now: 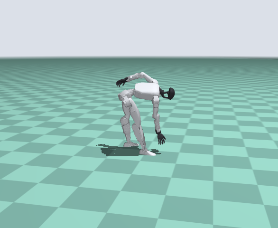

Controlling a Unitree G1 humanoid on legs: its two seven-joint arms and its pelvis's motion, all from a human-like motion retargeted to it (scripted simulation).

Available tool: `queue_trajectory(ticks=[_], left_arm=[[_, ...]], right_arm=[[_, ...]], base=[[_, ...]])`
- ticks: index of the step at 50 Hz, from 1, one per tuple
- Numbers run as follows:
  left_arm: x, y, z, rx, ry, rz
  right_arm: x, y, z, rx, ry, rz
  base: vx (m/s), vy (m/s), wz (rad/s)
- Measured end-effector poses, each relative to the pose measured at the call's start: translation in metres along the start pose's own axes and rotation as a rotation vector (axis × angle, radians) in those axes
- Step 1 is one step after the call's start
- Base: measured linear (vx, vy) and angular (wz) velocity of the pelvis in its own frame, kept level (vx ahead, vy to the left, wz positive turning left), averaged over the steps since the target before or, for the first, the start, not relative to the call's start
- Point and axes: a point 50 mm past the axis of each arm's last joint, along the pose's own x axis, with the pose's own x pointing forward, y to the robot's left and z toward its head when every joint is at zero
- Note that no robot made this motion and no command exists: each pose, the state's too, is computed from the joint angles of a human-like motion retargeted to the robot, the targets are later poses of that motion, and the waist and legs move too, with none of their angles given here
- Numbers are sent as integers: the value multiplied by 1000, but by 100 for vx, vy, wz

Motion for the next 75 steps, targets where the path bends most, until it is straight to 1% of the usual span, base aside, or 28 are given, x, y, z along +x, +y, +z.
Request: queue_trajectory(ticks=[7, 15, 19, 23, 27, 29, 34, 39, 47, 53, 63, 70, 75], left_arm=[[4, -20, 3, -33, -34, -87], [4, -26, -1, 34, -27, -116], [6, -22, 2, 54, -47, -74], [10, -14, 9, 15, -81, 14], [14, -4, 14, -46, -93, 118], [18, -3, 19, -65, -96, 149], [21, 8, 16, 9, -52, 178], [17, 24, 10, 100, -23, 241], [14, 41, 6, 209, 13, 314], [6, 59, -2, 236, 56, 388], [-3, 83, -7, 209, 95, 490], [-2, 87, -1, 195, 80, 503], [2, 86, 7, 166, 47, 506]], right_arm=[[9, -15, 35, 35, -72, -25], [-3, 2, 40, 80, -144, -1], [-11, 10, 39, 146, -178, 43], [-16, 9, 46, 214, -223, 60], [-24, 8, 64, 283, -292, 50], [-29, 4, 83, 326, -345, 41], [-40, -3, 120, 408, -453, 46], [-49, -15, 161, 491, -544, 45], [-60, -47, 222, 635, -645, 61], [-66, -72, 253, 657, -712, 31], [-76, -99, 285, 674, -784, -9], [-74, -115, 295, 697, -763, -21], [-71, -124, 296, 667, -769, -56]], base=[[-9, 0, 16], [-2, 0, -66], [2, 9, -91], [5, 12, -76], [13, 4, -50], [13, 2, -33], [14, 7, -42], [14, 6, -73], [10, 5, -39], [9, 4, -35], [6, 4, -7], [1, 1, -1], [1, 0, 7]])
